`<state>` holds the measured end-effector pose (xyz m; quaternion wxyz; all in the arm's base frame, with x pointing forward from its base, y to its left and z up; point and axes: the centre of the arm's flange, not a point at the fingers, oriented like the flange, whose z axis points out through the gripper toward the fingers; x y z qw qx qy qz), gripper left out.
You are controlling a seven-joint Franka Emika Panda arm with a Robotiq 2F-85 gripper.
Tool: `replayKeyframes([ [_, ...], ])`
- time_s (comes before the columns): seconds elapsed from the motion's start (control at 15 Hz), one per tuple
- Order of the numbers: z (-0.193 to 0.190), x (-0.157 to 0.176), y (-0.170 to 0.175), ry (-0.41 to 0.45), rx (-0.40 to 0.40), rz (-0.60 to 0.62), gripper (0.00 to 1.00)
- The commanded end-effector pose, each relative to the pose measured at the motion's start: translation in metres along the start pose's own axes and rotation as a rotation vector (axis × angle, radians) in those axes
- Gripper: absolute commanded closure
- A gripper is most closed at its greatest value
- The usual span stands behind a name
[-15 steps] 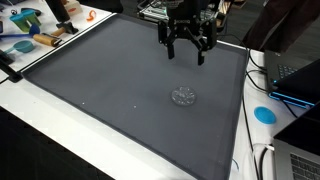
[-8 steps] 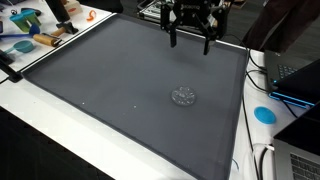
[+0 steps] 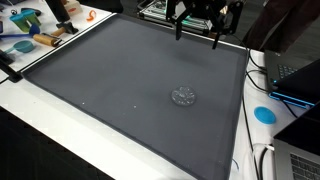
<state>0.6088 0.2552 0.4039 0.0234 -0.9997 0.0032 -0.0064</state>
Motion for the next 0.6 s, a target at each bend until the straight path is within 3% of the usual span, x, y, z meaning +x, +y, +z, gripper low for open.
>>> replayKeyframes([
  [0.0, 0.002, 0.016, -0.016, -0.024, -0.051, -0.022, 0.00],
  [0.07, 0.000, 0.004, -0.008, -0.007, -0.014, -0.016, 0.00],
  [0.53, 0.004, 0.010, -0.013, -0.013, -0.022, -0.024, 0.00],
])
